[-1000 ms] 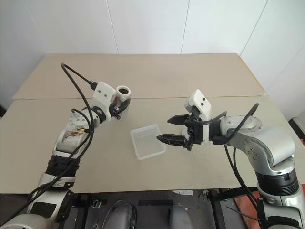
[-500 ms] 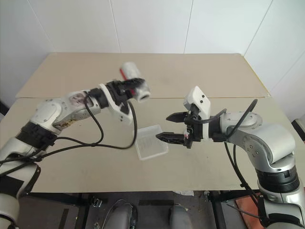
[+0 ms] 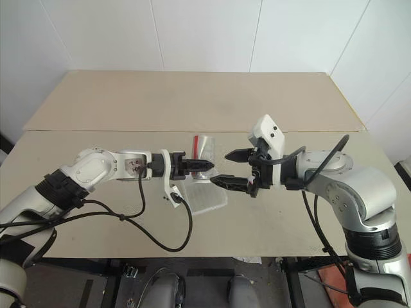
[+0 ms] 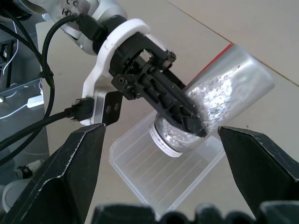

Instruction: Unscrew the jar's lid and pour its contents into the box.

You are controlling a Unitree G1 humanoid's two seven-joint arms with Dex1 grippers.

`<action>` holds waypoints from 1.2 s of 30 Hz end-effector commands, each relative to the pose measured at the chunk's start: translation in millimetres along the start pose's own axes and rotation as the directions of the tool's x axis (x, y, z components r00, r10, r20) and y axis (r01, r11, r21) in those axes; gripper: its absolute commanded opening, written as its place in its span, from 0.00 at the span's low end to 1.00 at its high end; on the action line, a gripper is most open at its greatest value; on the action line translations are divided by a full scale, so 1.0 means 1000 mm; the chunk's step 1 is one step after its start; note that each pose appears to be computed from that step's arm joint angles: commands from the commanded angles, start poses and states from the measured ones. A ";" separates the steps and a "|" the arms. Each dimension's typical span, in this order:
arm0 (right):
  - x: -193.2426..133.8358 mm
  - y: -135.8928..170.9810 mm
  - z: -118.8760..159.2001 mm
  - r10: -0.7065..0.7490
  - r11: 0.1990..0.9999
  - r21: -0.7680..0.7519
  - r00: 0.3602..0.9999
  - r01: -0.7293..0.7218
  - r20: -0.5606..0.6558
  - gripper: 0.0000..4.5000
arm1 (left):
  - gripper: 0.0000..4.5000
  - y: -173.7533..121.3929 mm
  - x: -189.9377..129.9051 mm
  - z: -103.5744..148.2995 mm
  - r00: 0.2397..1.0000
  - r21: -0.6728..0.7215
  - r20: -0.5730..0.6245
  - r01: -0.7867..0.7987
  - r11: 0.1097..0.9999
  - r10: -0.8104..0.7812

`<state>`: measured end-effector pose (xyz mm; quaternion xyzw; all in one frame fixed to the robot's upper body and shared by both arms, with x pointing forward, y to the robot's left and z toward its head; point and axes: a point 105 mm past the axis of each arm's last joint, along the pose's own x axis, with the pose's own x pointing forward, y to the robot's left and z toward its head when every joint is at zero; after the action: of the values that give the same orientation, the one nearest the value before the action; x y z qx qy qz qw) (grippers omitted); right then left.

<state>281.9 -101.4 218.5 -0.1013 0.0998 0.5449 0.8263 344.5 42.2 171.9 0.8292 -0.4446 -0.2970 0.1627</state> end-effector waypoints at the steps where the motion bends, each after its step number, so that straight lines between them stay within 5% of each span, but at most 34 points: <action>1: -0.006 0.002 0.014 -0.007 0.998 -0.056 0.999 0.010 0.054 1.00 | 0.43 0.009 -0.005 -0.021 0.995 0.041 -0.092 -0.030 0.999 0.034; 12: -0.004 0.003 0.013 0.015 0.998 -0.065 0.999 -0.012 0.051 1.00 | 0.43 0.013 -0.014 -0.040 0.950 0.009 -0.295 -0.107 0.994 0.105; 19: -0.002 0.004 0.012 0.024 0.998 -0.064 0.999 -0.021 0.048 1.00 | 0.43 0.015 -0.024 -0.038 0.904 -0.401 -0.414 -0.282 0.871 0.102; 23: -0.004 0.006 0.010 0.022 0.998 -0.056 0.999 -0.020 0.044 1.00 | 0.43 -0.002 -0.048 -0.069 0.795 -0.737 -0.604 -0.535 0.413 -0.047; 26: -0.004 0.008 0.009 0.026 0.999 -0.048 0.998 -0.024 0.049 1.00 | 0.43 -0.029 -0.071 -0.090 0.673 -0.672 -0.703 -0.735 -0.094 -0.229; 27: -0.004 0.008 0.009 0.027 0.999 -0.047 0.998 -0.024 0.051 1.00 | 0.43 -0.035 -0.074 -0.089 0.664 -0.637 -0.698 -0.747 -0.190 -0.269; 32: -0.004 0.009 0.010 0.028 0.999 -0.031 0.998 -0.026 0.064 1.00 | 0.43 -0.053 -0.080 -0.079 0.638 -0.401 -0.676 -0.739 -0.542 -0.369; 36: -0.003 0.012 0.010 0.033 0.999 -0.021 0.997 -0.032 0.071 1.00 | 0.43 -0.069 -0.083 -0.062 0.600 -0.285 -0.674 -0.749 -0.598 -0.431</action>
<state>276.4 -97.8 216.7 -0.0855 0.0907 0.5578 0.8206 397.0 143.9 200.3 0.0903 -0.0306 -0.1445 0.9849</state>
